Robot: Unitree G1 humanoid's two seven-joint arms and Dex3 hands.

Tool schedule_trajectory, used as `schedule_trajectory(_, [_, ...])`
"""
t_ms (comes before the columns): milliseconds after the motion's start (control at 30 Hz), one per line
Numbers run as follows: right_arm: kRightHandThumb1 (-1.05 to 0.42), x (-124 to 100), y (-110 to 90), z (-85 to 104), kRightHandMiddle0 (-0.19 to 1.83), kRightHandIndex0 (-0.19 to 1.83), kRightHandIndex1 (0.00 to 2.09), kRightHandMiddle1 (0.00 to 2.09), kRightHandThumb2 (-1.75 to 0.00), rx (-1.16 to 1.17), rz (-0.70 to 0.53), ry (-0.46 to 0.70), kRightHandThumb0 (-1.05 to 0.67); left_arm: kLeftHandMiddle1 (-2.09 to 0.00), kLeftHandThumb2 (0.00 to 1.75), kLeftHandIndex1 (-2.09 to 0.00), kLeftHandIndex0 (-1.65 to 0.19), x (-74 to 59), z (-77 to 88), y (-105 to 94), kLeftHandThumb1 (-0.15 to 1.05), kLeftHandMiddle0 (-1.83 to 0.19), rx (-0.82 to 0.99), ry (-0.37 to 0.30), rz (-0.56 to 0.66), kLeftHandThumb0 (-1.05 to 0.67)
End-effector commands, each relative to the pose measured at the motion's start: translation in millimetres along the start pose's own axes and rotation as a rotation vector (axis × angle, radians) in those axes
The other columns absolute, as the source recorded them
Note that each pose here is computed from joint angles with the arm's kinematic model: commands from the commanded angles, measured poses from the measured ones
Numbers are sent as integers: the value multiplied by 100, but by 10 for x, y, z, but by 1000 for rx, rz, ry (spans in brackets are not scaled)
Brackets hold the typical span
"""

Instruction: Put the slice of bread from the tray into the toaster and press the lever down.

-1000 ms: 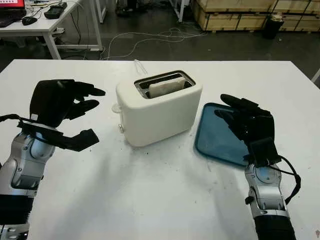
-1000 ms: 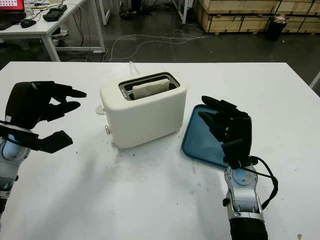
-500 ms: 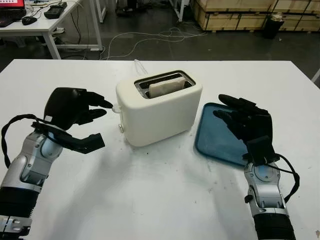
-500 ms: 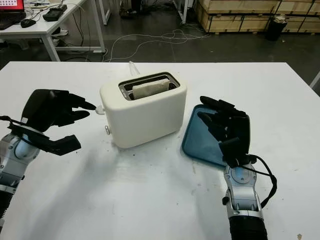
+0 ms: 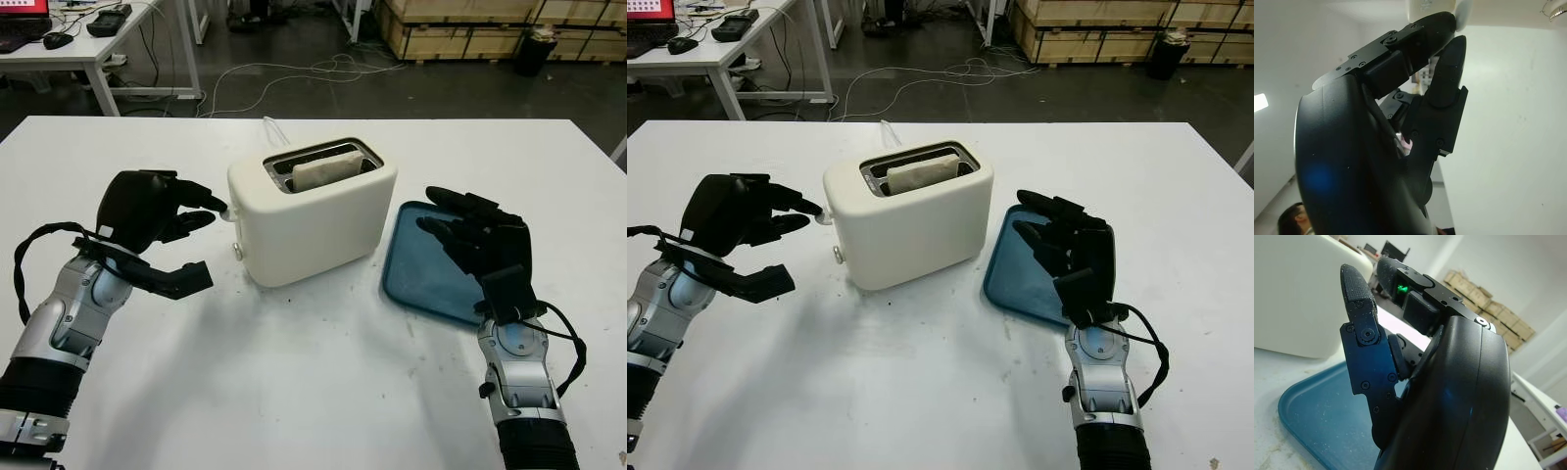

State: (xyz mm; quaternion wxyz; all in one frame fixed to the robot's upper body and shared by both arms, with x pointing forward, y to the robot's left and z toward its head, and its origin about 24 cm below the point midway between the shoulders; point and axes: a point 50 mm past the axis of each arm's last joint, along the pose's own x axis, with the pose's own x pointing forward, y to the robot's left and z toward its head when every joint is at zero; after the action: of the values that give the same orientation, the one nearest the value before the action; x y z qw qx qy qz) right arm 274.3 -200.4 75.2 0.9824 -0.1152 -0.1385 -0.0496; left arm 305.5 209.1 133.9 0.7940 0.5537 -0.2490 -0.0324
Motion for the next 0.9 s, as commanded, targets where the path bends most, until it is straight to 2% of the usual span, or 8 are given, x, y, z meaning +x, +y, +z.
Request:
schedule_trajectory(0, [-92,-10,3,-16,101,120,2,0,-3,6,1,15,-56,-174,0,-6,-126,36,29,-12,88,-83,9,-20,-4,-36])
schedule_trajectory(667, [-92,-20,6,-18,100,121,1,0,-4,0,-2,23,-57,-175,0,-9,-128,12,79,-110,83,-84,-51,-37,-15,-38])
schedule_trajectory(867, [-92,-22,5,-21,100,120,1,0,-5,7,-4,22,-55,-175,0,-10,-127,14,88,-147,82,-86,-67,-43,-14,-34])
